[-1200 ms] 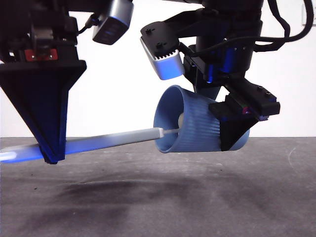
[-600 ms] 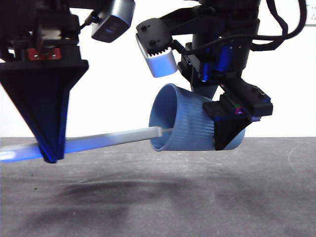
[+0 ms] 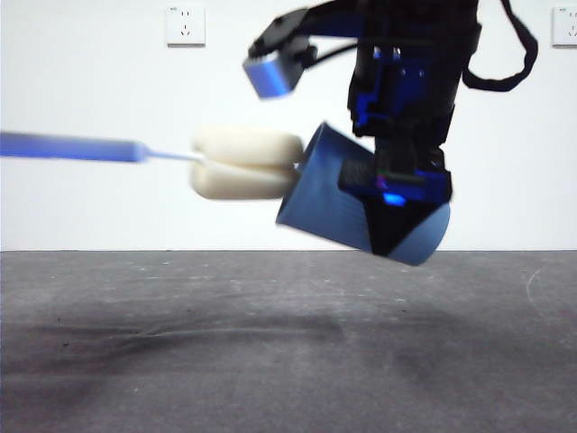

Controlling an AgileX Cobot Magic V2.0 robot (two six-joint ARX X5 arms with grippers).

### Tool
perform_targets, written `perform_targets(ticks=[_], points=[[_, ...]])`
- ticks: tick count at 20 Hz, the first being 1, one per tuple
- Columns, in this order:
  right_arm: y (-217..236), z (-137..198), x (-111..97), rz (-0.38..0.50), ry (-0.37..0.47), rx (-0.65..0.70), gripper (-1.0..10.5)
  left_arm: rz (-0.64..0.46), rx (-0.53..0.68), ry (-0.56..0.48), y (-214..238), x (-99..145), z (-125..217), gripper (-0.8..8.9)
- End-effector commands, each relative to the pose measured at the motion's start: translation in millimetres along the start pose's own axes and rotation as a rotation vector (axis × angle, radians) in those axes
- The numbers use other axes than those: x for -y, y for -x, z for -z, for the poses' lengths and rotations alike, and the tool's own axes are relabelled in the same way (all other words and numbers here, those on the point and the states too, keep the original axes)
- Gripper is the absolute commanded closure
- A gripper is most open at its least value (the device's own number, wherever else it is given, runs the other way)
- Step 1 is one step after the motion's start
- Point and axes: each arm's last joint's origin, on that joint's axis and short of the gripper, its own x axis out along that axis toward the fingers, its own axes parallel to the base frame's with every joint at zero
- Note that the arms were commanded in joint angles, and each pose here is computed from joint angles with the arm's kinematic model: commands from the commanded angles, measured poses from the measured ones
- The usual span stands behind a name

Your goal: Pick up the cup brush,pick up the cup,insert the brush into the cup,clean the cup,put the cup brush back,put the cup back to the fixed position on the table

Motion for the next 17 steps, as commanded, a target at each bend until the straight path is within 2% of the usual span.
perform_targets(ticks=[1, 2, 5, 7, 10, 12, 14, 17], points=[[10, 3, 5, 0.011, -0.296, 0.035, 9.6, -0.024, 0.052, 0.083, 10, -5, 9, 8.22], [16, 4, 8, 0.008, -0.398, 0.059, 9.6, -0.033, 0.089, 0.13, 13, -7, 12, 8.22], [40, 11, 18, -0.087, -0.717, 0.18, 9.6, -0.071, 0.223, 0.286, 20, -13, 9, 8.22], [59, 18, 27, -0.116, -0.848, 0.271, 9.6, -0.145, 0.293, 0.393, 19, -18, 2, 8.23], [89, 30, 37, -0.114, -0.947, 0.404, 9.6, -0.148, 0.373, 0.506, 3, -21, -7, 8.23], [108, 42, 43, -0.106, -0.985, 0.484, 9.6, -0.146, 0.385, 0.588, -16, -28, -11, 8.23], [125, 54, 48, -0.098, -1.012, 0.553, 9.6, -0.067, 0.391, 0.654, -33, -34, -22, 8.23], [146, 71, 50, -0.128, -1.027, 0.643, 9.6, 0.033, 0.419, 0.67, -55, -39, -47, 8.23]])
